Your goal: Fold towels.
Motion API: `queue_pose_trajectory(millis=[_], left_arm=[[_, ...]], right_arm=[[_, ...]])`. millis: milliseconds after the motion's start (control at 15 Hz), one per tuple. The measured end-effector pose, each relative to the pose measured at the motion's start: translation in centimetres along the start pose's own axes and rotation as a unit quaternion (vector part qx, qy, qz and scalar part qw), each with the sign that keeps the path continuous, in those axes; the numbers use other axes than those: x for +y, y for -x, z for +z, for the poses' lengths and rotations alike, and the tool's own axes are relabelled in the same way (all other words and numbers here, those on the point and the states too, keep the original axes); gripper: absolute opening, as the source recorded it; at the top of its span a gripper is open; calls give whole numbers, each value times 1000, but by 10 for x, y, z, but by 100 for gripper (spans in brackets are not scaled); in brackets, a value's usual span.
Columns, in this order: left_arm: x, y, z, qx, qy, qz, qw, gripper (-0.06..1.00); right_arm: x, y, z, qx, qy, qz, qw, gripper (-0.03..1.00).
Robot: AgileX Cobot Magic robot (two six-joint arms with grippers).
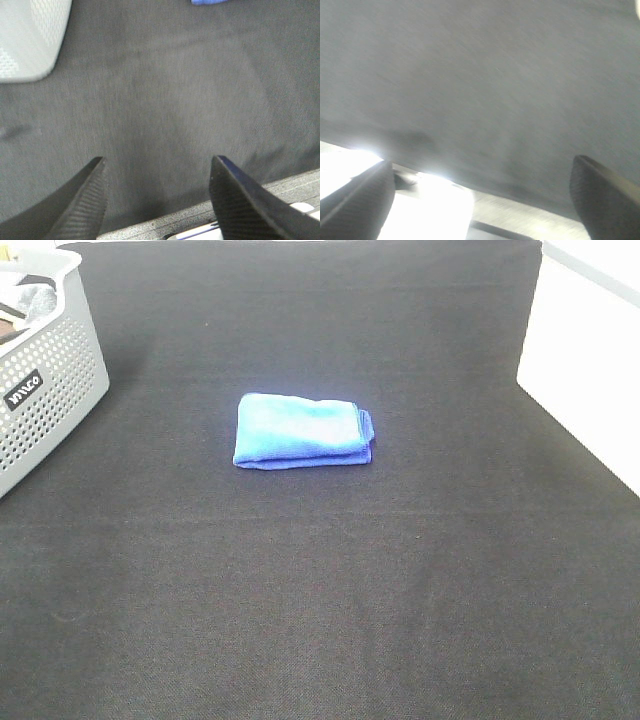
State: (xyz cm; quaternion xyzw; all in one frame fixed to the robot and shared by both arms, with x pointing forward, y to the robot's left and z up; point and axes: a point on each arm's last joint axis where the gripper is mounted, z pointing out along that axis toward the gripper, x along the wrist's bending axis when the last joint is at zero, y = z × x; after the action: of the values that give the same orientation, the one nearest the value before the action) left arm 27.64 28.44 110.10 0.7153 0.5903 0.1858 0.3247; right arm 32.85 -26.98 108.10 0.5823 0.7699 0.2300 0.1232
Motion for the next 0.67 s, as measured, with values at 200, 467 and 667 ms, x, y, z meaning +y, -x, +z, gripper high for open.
queue_pose_trajectory(millis=[200, 467, 667], left_arm=[[-35, -1, -3, -12, 39, 10, 999, 57], [-50, 4, 2, -49, 76, 55, 994, 57], [-50, 5, 14, -56, 96, 83, 990, 57]], right_arm=[[-35, 1, -5, -21, 61, -16, 998, 89], [-63, 0, -8, -30, 136, -35, 990, 89], [-72, -1, -11, -31, 174, -38, 984, 89]])
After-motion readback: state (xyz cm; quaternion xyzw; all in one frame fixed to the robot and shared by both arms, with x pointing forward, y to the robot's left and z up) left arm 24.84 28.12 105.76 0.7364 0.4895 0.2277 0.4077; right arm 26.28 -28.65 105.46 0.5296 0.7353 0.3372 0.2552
